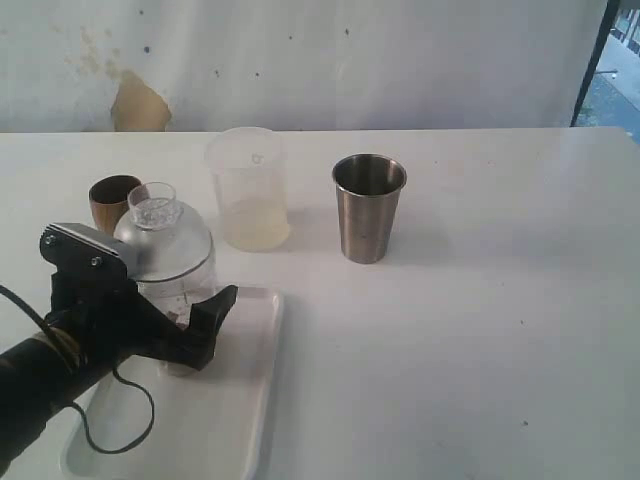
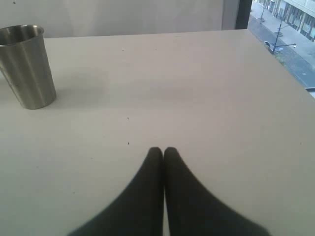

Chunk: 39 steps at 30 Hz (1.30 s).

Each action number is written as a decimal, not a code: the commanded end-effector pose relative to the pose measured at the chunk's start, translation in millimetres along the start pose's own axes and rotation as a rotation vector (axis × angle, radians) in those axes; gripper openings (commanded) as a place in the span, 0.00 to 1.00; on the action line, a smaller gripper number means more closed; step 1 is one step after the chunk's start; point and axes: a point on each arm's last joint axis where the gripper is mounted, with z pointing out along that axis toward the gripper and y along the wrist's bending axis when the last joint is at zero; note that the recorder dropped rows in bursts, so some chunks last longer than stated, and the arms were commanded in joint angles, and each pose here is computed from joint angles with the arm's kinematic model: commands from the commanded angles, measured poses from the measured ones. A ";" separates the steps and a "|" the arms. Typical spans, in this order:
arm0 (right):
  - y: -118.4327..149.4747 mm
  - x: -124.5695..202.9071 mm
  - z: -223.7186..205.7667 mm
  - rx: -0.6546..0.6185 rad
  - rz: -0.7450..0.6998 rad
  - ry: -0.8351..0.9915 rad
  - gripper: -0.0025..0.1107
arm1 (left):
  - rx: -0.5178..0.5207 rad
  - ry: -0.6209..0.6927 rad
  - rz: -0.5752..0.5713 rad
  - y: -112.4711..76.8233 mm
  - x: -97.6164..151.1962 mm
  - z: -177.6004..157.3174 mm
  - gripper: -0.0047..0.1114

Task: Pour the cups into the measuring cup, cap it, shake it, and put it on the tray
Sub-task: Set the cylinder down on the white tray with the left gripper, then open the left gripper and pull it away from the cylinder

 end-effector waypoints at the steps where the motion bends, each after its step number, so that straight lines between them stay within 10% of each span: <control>1: -0.3 0.1 0.0 0.004 -0.004 -0.004 0.02 | -0.011 -0.012 0.002 0.5 -2.5 -2.7 0.94; 27: -0.3 0.1 0.0 0.004 -0.004 -0.004 0.02 | -0.053 -0.085 0.055 13.6 5.4 -92.0 0.94; 39: -0.3 0.1 0.0 0.004 -0.004 -0.004 0.02 | -0.116 -0.340 0.018 20.8 -33.8 -112.3 0.94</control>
